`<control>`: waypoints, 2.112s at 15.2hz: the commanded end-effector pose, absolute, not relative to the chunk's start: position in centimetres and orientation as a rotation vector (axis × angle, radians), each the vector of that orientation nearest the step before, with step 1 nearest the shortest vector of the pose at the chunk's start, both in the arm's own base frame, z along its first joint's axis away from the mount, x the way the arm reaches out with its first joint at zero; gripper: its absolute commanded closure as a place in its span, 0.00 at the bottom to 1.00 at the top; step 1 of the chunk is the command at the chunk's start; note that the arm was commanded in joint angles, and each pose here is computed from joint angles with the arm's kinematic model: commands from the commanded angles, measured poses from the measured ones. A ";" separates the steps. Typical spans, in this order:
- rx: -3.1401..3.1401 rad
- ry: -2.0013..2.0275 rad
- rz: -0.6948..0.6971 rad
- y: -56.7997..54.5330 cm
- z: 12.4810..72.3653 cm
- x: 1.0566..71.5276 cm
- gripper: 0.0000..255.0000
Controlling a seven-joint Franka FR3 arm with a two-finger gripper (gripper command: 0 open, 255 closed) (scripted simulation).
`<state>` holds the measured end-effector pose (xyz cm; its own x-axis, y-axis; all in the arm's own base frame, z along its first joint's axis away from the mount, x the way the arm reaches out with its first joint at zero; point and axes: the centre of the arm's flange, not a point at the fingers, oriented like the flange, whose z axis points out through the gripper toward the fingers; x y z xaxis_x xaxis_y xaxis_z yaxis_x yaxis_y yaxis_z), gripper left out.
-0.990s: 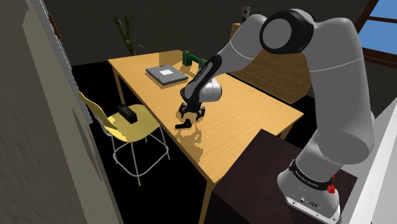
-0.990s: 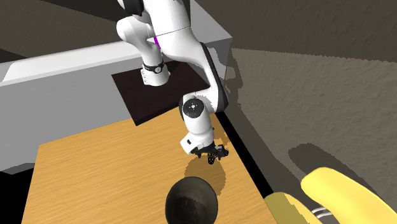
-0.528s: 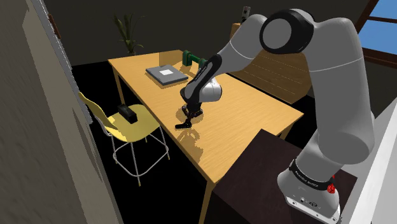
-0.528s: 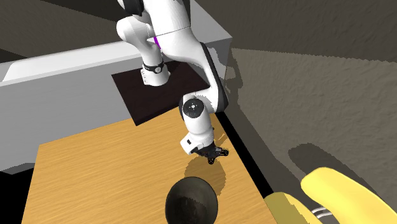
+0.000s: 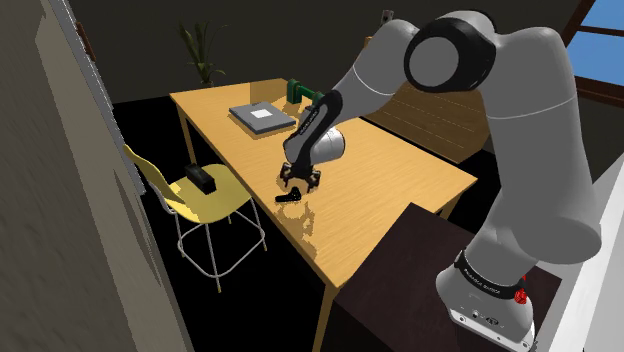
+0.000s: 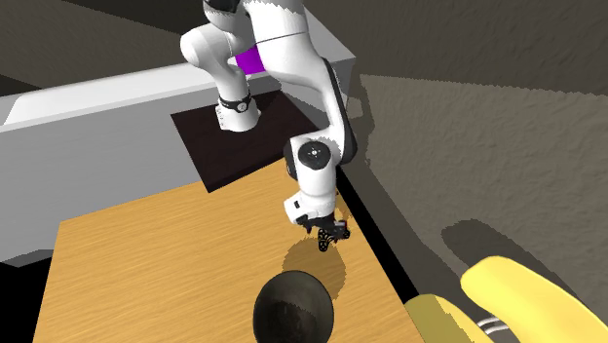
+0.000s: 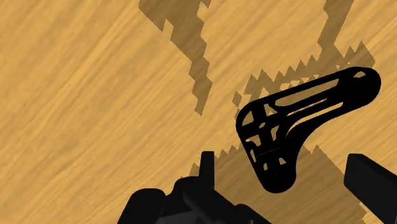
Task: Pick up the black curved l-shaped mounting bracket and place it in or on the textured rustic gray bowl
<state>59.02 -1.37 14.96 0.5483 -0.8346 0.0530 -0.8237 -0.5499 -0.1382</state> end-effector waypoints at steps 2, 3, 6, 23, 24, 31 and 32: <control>-2.820 1.313 -0.199 -1.5 15.6 60.4 0.00; -2.884 1.328 -0.215 -0.7 16.3 61.8 0.00; -2.886 1.329 -0.216 -0.8 15.2 62.0 0.00; -2.886 1.329 -0.216 -1.2 12.3 62.2 1.00; -2.886 1.329 -0.216 -1.1 12.2 62.2 1.00; -2.886 1.329 -0.216 -1.1 13.4 62.3 1.00; -2.886 1.329 -0.216 -1.1 13.9 62.3 1.00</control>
